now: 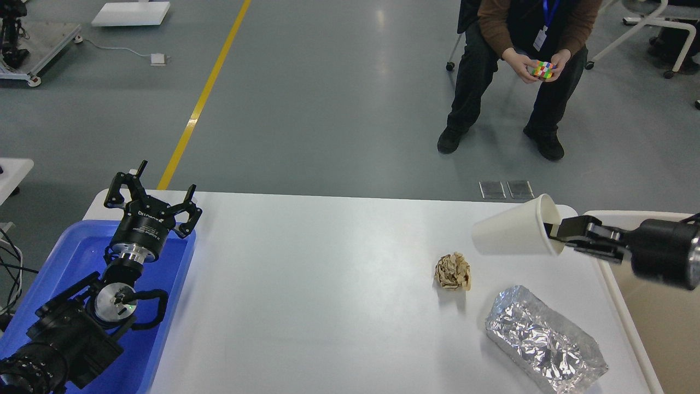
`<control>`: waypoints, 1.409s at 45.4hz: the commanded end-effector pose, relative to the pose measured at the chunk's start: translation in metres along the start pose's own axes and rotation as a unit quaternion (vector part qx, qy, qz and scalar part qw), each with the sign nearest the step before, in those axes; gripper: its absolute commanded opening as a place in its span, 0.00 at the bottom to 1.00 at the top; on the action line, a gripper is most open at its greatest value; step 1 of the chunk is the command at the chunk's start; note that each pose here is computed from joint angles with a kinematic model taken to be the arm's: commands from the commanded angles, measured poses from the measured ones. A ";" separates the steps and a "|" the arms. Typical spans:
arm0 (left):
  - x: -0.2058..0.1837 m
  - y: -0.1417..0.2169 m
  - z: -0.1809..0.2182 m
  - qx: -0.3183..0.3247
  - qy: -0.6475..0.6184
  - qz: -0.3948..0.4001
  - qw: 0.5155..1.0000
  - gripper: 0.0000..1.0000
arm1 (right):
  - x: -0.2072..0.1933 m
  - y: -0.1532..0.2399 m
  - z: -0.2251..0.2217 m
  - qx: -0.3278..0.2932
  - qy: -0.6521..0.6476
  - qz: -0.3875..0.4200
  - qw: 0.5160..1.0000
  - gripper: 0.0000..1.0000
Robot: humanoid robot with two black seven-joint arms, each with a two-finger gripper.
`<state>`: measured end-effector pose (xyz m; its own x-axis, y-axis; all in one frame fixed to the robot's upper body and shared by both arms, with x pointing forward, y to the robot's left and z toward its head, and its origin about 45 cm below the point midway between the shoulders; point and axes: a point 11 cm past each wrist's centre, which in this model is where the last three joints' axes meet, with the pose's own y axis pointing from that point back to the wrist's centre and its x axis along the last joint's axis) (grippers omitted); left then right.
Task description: Tidy desktop
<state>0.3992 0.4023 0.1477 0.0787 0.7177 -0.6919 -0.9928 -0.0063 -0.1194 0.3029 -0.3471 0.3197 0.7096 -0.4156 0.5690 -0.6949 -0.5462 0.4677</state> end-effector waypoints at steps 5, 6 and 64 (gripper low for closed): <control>0.000 0.001 0.000 0.000 0.000 0.001 1.000 1.00 | 0.048 0.028 0.015 -0.059 -0.019 0.055 0.997 0.00; 0.000 0.001 0.000 0.000 0.000 0.001 1.000 1.00 | 0.052 0.030 0.023 -0.071 -0.021 0.066 0.995 0.00; 0.000 0.000 0.000 0.000 0.000 0.001 1.000 1.00 | -0.012 0.069 0.333 -0.433 -0.341 0.477 0.684 0.00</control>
<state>0.3990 0.4024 0.1474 0.0766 0.7179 -0.6919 -0.9930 -0.0078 -0.1180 0.3051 -0.6297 0.1515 -0.3895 -0.6981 0.6008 -0.5429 0.7010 0.4625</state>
